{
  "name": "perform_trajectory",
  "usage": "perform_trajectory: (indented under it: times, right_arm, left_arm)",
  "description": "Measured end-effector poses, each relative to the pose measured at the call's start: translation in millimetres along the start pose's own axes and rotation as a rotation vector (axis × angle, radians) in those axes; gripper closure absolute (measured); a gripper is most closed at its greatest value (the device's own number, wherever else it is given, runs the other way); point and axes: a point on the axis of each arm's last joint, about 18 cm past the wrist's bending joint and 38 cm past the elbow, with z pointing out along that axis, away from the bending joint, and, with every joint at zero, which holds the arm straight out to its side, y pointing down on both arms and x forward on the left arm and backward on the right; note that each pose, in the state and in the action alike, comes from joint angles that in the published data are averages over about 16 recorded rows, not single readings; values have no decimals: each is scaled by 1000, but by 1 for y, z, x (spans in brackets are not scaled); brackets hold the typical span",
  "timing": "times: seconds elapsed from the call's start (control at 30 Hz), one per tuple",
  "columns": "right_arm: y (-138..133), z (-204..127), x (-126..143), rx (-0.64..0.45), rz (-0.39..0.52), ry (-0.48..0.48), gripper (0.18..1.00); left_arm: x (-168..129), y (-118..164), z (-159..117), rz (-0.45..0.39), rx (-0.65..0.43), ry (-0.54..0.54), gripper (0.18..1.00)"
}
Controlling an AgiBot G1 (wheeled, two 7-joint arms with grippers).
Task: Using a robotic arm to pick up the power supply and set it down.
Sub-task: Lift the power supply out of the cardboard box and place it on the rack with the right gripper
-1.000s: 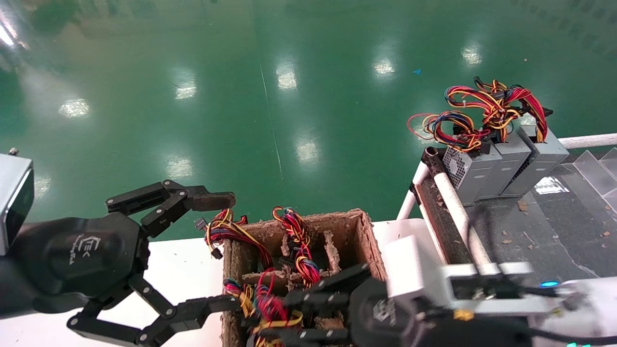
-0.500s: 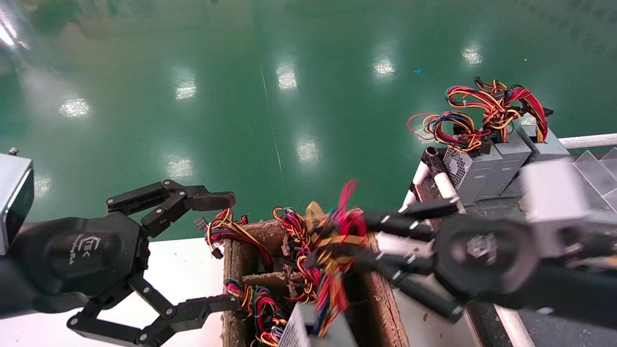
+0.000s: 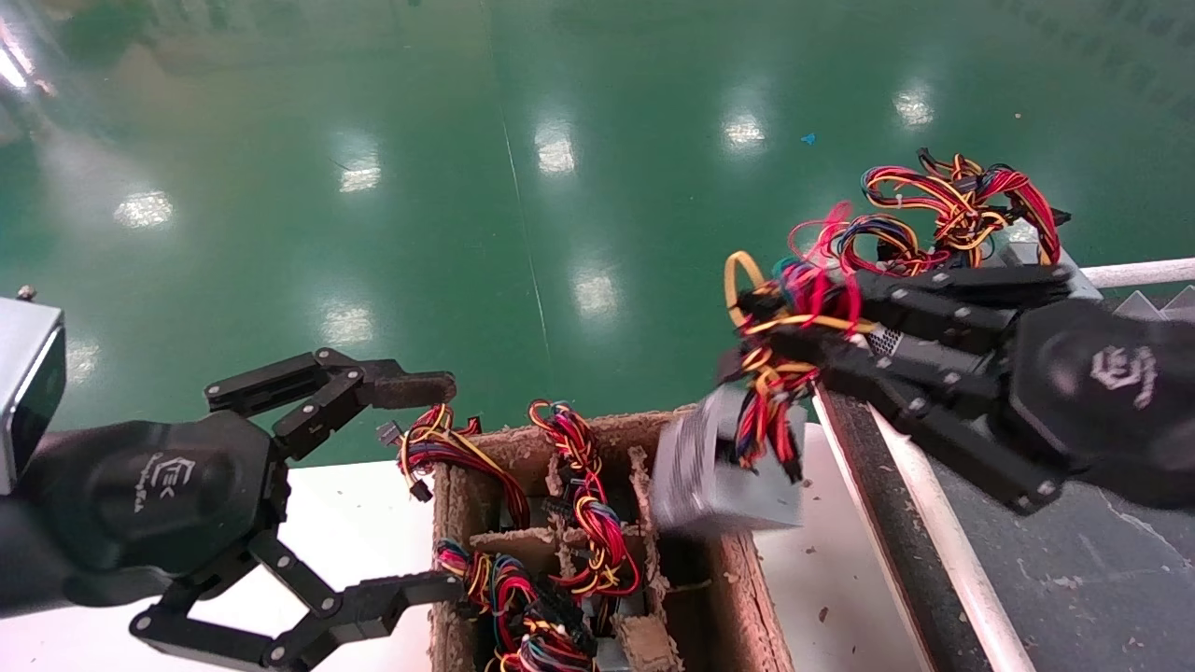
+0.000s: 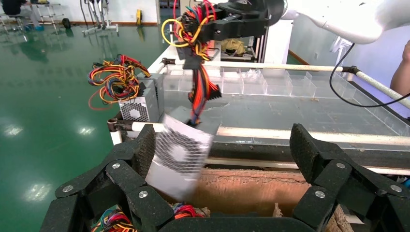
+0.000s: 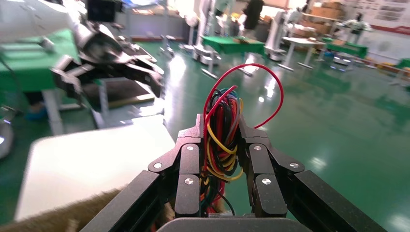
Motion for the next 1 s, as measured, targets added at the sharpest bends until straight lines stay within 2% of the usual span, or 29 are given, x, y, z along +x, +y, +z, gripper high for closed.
perform_trajectory:
  times: [0.47, 1.0]
  right_arm:
    - [-23, -39, 25, -74, -118, 149, 870]
    - [-40, -79, 42, -224, -264, 276, 871]
  left_arm:
    - [0, 0, 0, 0, 0, 0, 184]
    - [0, 0, 0, 0, 0, 0, 184]
